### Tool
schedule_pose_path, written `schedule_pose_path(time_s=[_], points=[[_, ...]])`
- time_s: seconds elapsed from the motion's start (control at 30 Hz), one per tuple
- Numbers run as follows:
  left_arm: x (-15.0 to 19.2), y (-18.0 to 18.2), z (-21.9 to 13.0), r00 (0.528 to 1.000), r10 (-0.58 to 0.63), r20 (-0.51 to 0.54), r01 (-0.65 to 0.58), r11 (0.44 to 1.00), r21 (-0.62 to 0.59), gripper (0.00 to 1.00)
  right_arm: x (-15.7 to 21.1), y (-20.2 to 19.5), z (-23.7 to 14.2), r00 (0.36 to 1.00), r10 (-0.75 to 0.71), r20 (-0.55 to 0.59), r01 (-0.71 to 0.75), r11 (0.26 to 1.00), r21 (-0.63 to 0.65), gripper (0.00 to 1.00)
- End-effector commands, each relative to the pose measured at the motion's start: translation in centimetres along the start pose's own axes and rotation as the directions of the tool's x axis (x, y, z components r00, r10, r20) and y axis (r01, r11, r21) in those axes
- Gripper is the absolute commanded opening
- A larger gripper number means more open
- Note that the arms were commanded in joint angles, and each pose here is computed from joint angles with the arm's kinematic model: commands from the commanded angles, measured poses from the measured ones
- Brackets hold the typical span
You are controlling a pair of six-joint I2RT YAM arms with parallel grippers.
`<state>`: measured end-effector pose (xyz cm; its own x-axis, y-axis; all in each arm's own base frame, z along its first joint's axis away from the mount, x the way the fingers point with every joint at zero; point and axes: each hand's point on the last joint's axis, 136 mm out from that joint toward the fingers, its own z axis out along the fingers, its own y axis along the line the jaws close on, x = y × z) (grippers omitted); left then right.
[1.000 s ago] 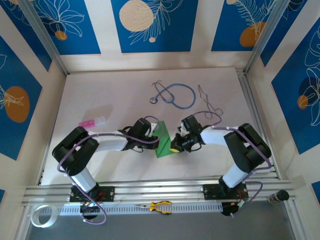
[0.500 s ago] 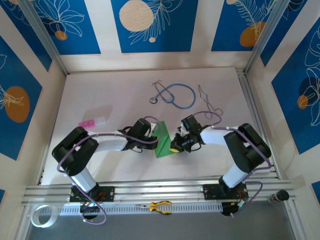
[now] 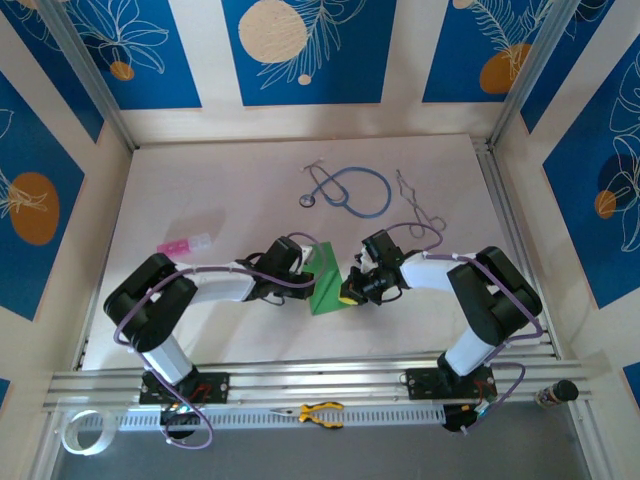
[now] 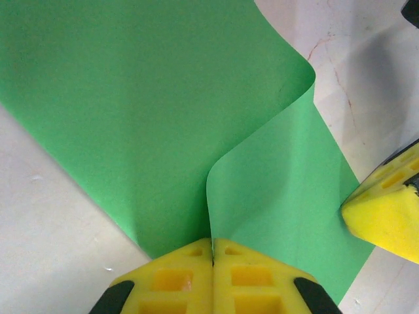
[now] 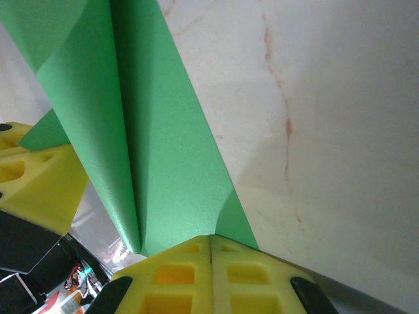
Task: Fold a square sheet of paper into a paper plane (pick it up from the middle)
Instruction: Fold the triangle a second time at the center of the table.
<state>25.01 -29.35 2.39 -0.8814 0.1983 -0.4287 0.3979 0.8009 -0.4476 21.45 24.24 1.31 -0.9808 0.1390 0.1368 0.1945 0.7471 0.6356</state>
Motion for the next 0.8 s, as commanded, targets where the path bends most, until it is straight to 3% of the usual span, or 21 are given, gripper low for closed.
schedule_pose_path(time_s=[0.0, 0.77], points=[[-1.16, 0.02, -0.64, 1.000, 0.012, 0.027, -0.012, 1.000, -0.011, 0.00, 1.45, -2.92, 0.83, 0.996, 0.078, -0.047, -0.072, 0.991, 0.112, 0.05], [-1.20, 0.36, -1.03, 0.999, -0.003, 0.047, 0.004, 1.000, -0.028, 0.00, 1.63, -3.10, 0.95, 0.995, 0.084, -0.054, -0.077, 0.990, 0.118, 0.05]])
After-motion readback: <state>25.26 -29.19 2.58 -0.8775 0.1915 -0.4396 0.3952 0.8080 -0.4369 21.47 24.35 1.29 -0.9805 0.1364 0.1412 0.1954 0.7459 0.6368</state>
